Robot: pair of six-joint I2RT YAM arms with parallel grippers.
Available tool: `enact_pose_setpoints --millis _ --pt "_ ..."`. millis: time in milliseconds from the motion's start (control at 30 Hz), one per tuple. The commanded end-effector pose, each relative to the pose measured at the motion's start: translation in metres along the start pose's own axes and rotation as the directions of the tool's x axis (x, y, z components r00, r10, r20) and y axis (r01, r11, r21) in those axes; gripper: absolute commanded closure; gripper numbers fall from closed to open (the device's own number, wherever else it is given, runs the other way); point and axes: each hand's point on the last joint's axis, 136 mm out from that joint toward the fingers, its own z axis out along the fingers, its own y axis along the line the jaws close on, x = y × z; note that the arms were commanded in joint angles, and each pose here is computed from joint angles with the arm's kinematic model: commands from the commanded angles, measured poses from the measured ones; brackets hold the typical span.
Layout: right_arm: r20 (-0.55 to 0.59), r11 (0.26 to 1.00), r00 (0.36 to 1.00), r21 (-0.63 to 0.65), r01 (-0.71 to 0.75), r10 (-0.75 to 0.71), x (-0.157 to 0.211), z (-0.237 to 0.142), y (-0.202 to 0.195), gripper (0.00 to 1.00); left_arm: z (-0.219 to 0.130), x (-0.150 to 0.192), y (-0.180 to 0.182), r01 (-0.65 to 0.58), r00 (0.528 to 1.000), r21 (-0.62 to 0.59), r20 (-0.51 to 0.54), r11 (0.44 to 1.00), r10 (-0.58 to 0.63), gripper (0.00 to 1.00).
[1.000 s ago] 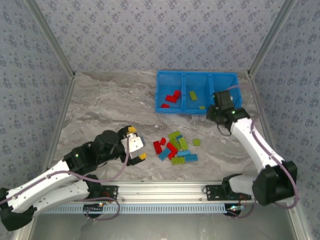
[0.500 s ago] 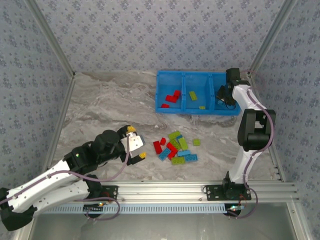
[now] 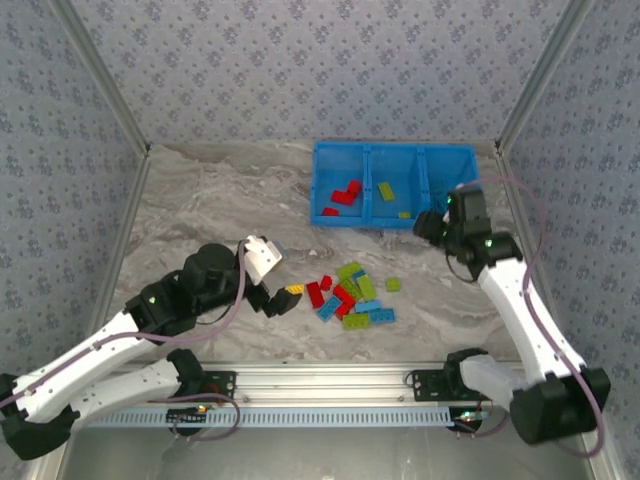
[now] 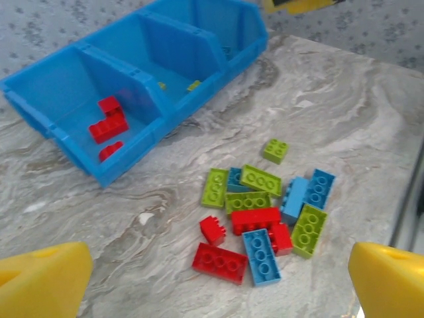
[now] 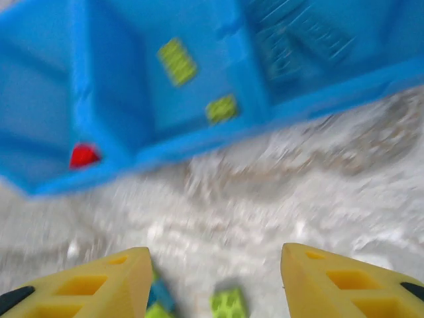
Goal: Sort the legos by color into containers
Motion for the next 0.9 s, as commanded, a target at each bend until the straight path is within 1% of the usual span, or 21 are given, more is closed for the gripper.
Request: enact_pose_setpoints --millis 0,33,100,167,200,267,333,400,533,567,733,833,867 --pt "-0.221 0.998 0.975 0.029 0.047 -0.039 0.071 0.013 -0.003 0.43 -0.008 -0.003 -0.024 -0.103 0.994 0.142 -0.019 0.984 0.106 0.01" --pt "-0.264 0.996 0.962 0.023 0.081 -0.072 0.086 0.017 0.001 0.42 -0.009 -0.001 -0.029 -0.139 0.989 0.173 -0.031 0.975 0.147 0.01" --pt "-0.309 0.992 0.945 0.029 0.124 -0.109 0.108 0.026 0.003 0.36 -0.012 0.000 -0.039 -0.203 0.976 0.231 -0.032 0.952 0.216 0.01" --pt "-0.348 0.987 0.927 0.019 0.157 -0.140 0.125 0.038 0.007 0.34 -0.012 0.007 -0.049 -0.272 0.956 0.294 -0.022 0.916 0.291 0.01" --pt "-0.364 0.984 0.920 0.043 0.172 -0.144 0.130 0.046 0.003 0.32 -0.010 0.011 -0.051 -0.309 0.944 0.309 -0.015 0.899 0.329 0.01" --pt "-0.378 0.974 0.914 0.101 0.201 -0.149 0.136 0.062 -0.008 0.29 -0.002 0.018 -0.049 -0.350 0.929 0.301 -0.010 0.887 0.370 0.01" --pt "-0.385 0.966 0.909 0.132 0.224 -0.159 0.138 0.075 -0.013 0.30 0.002 0.019 -0.049 -0.358 0.928 0.294 0.005 0.886 0.373 0.01" --pt "-0.398 0.962 0.902 0.130 0.238 -0.170 0.144 0.088 -0.012 0.34 0.004 0.020 -0.050 -0.355 0.930 0.299 0.015 0.886 0.367 0.01" --pt "-0.411 0.957 0.891 0.124 0.263 -0.192 0.149 0.107 -0.010 0.53 0.007 0.033 -0.046 -0.347 0.930 0.281 -0.022 0.895 0.367 0.01" --pt "-0.418 0.954 0.888 0.131 0.268 -0.192 0.150 0.110 -0.011 0.56 0.007 0.037 -0.044 -0.348 0.929 0.275 -0.027 0.896 0.369 0.01" --pt "-0.449 0.945 0.874 0.159 0.285 -0.187 0.158 0.118 -0.018 0.64 0.007 0.046 -0.040 -0.359 0.927 0.245 -0.024 0.901 0.375 0.01" --pt "-0.438 0.946 0.881 0.168 0.278 -0.181 0.155 0.111 -0.019 0.73 0.007 0.047 -0.037 -0.360 0.927 0.230 -0.022 0.904 0.374 0.01" --pt "-0.423 0.946 0.889 0.174 0.272 -0.178 0.151 0.105 -0.019 0.74 0.008 0.047 -0.037 -0.359 0.928 0.229 -0.019 0.905 0.373 0.01"
